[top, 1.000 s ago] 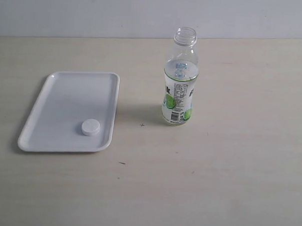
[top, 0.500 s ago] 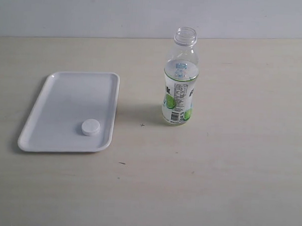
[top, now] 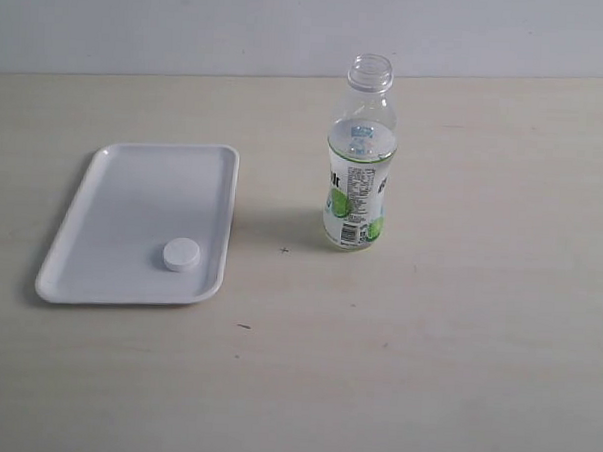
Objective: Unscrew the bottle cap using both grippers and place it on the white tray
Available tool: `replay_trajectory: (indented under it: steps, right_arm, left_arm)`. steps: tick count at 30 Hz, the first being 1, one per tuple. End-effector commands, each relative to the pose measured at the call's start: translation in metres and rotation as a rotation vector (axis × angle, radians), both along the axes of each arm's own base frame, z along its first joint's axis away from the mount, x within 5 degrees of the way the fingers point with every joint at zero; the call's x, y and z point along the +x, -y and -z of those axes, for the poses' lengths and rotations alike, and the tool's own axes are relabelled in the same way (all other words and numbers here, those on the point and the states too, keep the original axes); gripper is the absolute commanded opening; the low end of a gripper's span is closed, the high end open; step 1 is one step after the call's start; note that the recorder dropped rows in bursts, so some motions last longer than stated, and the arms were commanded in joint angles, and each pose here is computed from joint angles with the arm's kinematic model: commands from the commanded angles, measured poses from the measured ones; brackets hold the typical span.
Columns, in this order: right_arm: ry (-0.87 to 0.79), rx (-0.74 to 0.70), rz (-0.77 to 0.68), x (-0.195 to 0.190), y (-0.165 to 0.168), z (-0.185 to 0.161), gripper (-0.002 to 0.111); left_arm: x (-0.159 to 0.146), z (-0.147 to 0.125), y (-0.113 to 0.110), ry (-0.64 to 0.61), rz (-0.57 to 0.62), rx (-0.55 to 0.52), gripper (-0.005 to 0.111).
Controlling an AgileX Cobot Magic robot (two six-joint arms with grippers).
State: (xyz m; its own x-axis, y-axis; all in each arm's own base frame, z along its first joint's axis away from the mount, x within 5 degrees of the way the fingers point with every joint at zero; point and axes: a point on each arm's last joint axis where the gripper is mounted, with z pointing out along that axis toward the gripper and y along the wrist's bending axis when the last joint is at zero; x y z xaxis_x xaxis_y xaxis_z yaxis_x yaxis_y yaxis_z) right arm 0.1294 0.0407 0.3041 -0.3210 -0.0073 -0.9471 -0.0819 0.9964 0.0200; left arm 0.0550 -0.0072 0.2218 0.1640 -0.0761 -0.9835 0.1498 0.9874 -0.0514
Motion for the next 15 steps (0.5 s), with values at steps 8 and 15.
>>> replay_trajectory:
  steps: [8,15]
  right_arm:
    - [-0.001,0.004,-0.003,-0.001,0.000,0.001,0.000]
    - [-0.001,0.004,-0.003,-0.001,0.000,0.001,0.000]
  left_arm:
    - [0.000,0.022,0.006,-0.236,0.063,0.035,0.000]
    - [-0.001,0.026,0.006,-0.277,0.074,0.017,0.000]
